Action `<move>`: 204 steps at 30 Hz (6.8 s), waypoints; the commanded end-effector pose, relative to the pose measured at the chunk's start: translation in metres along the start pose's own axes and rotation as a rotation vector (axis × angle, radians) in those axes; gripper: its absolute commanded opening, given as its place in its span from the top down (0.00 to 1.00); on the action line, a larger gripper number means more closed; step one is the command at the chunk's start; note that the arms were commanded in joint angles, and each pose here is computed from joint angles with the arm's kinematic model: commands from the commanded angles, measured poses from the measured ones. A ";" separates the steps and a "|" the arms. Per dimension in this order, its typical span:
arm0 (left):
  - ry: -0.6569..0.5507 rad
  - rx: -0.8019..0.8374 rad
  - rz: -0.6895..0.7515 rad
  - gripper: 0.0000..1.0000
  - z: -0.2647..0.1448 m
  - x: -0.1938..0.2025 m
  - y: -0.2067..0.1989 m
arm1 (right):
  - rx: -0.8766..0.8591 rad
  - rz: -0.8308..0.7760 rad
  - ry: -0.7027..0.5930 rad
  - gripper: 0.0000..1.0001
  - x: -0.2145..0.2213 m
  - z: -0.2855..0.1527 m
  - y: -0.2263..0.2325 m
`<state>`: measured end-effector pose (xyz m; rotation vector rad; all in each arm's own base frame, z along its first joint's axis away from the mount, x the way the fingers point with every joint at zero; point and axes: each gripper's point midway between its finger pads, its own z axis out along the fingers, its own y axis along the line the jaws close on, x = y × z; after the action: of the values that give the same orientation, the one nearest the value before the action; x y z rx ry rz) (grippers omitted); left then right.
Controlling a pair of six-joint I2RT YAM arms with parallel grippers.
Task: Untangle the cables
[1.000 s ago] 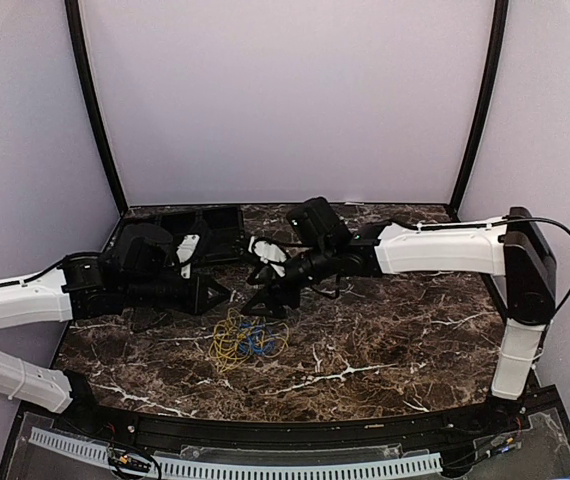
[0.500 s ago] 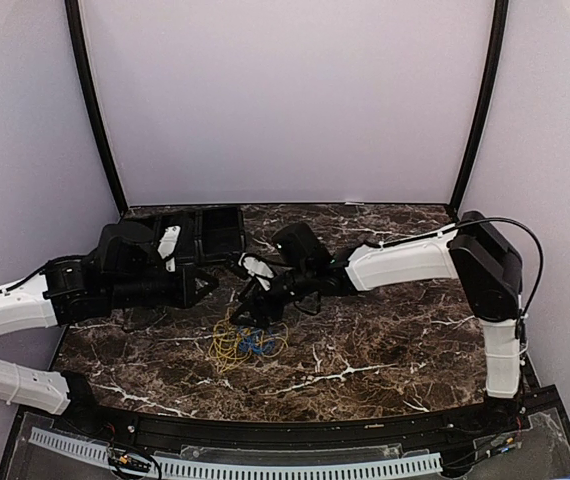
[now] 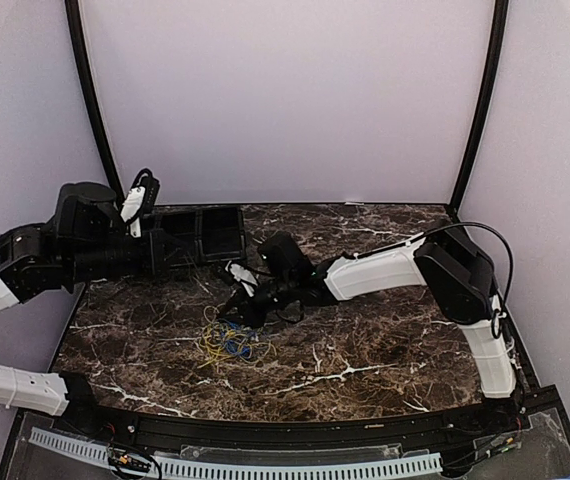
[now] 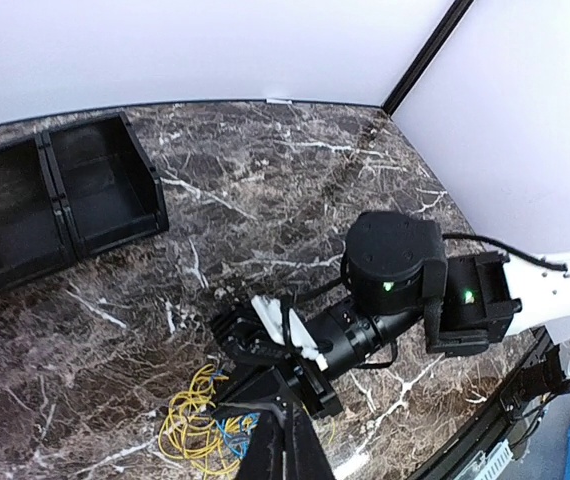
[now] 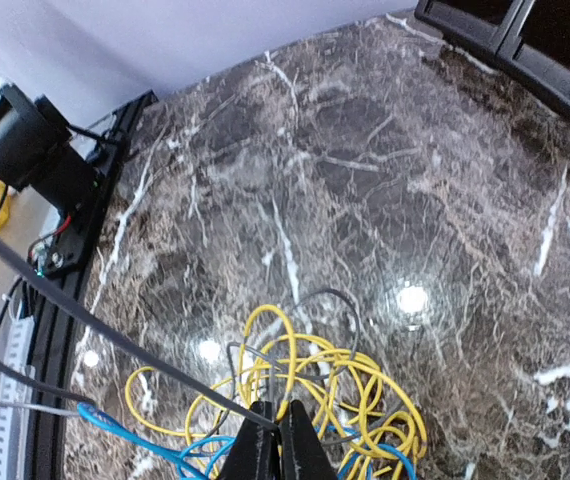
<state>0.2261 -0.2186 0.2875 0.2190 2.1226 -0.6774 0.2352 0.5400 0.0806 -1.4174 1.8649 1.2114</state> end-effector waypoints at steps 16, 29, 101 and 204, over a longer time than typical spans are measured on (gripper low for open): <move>-0.562 0.139 0.207 1.00 -0.152 -0.240 -0.098 | 0.082 0.068 0.134 0.69 0.056 -0.006 -0.010; -0.440 0.068 0.182 1.00 -0.084 -0.172 -0.065 | 0.057 -0.255 0.162 0.40 0.014 -0.085 0.039; -0.185 -0.960 0.028 1.00 0.011 -0.212 0.295 | 0.609 -0.045 -0.188 0.25 0.072 -0.393 -0.066; 0.501 -0.255 0.152 0.62 0.117 0.063 0.082 | 0.498 -0.141 -0.065 0.29 0.072 -0.342 -0.052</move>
<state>0.3168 -0.2511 0.1715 0.5894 2.4611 -0.4044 0.2996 0.1921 0.1686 -1.1517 1.8218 0.6433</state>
